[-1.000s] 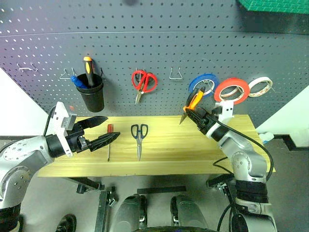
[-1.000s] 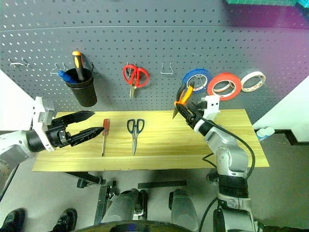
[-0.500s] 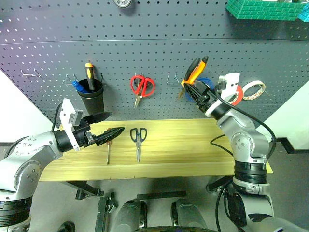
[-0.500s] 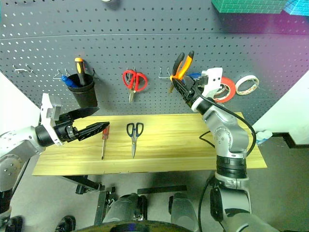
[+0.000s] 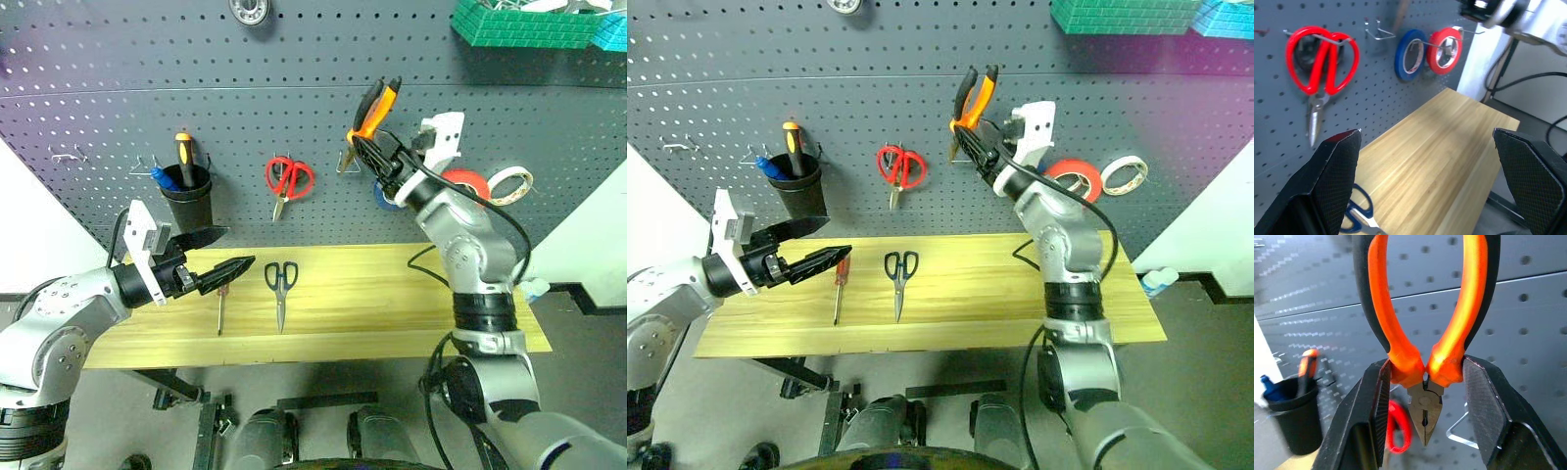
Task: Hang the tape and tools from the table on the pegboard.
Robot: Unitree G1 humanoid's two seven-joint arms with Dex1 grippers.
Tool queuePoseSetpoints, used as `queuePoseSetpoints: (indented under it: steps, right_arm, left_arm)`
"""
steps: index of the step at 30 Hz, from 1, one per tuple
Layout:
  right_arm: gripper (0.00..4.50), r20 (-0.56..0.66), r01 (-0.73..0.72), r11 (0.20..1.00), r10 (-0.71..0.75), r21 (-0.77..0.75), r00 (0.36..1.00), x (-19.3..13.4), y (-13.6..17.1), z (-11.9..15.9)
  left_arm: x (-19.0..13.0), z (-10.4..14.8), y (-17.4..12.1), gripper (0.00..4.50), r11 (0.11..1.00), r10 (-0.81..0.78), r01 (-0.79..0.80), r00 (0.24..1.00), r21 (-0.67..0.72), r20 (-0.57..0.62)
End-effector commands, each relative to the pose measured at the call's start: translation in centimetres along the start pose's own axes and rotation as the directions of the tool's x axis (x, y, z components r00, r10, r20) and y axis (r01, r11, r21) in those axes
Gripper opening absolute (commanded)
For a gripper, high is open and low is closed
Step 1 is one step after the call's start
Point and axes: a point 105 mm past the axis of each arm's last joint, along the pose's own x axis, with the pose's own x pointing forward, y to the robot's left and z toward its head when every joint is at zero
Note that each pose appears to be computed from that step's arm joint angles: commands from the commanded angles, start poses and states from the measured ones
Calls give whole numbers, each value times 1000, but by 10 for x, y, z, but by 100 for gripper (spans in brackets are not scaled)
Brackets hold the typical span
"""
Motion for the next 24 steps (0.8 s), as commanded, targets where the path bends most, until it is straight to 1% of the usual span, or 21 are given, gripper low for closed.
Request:
queuePoseSetpoints:
  steps: [1,3,5,13,19,24]
  right_arm:
    - [204,95,-14,998,20,-54,995,13,2,25]
    - [204,103,-13,999,18,-51,995,16,0,26]
    - [204,100,-12,997,20,-79,995,19,0,25]
    - [204,83,7,993,3,-120,997,21,-12,20]
    - [204,56,16,986,-7,-163,998,21,-15,7]
    - [204,30,36,978,-31,-204,999,20,-24,-4]
  left_arm:
    - [-3,5,-5,450,1000,-5,5,1000,22,15]
    - [-4,4,-5,450,1000,0,0,1000,20,14]
    - [-5,4,-7,450,1000,0,0,1000,21,13]
    - [-9,1,-10,450,1000,2,-3,1000,16,7]
    - [-12,1,-12,450,1000,4,-4,1000,17,1]
    - [-15,0,-13,450,1000,8,-7,1000,17,-17]
